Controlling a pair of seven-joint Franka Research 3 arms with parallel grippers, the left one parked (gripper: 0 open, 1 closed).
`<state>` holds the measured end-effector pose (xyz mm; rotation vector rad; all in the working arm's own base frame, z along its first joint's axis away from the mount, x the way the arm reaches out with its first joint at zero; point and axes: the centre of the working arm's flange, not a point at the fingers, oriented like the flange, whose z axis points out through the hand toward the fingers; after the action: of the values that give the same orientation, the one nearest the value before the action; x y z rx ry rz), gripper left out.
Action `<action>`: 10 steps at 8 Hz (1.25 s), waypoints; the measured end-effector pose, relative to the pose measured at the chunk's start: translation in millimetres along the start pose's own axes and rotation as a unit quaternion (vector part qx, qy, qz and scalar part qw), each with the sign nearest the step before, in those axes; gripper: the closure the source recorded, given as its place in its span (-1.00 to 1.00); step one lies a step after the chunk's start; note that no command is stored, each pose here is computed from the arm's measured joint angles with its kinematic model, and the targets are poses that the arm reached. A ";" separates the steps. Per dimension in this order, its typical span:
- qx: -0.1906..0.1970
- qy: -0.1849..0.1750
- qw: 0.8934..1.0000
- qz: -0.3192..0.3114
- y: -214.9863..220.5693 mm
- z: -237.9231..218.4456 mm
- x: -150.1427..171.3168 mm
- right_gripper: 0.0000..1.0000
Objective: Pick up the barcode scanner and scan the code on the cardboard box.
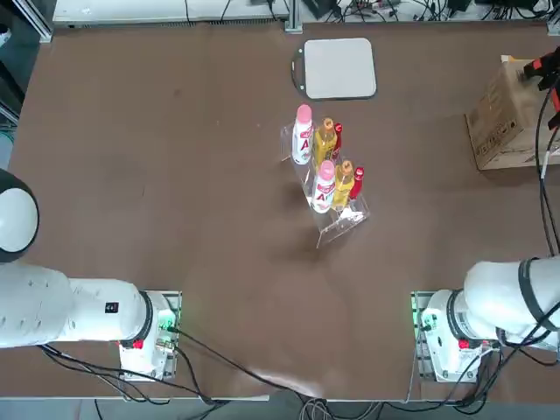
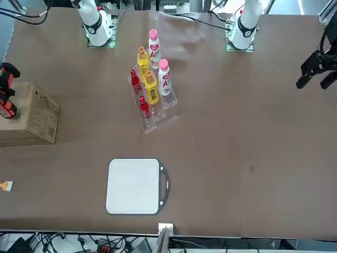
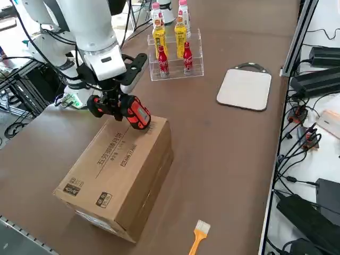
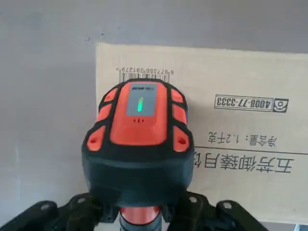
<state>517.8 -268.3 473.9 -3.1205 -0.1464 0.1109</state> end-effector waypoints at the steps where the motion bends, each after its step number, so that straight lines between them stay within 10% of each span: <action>1: 0.000 0.000 1.000 0.000 0.7 0.3 1.4 0.15; 6: 0.010 -0.012 1.000 -0.007 -13.5 -0.9 12.3 0.15; 10: 0.016 -0.038 0.999 0.010 -126.5 2.2 39.9 0.15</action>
<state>545.4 -138.6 471.2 -3.0887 -0.1131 0.2295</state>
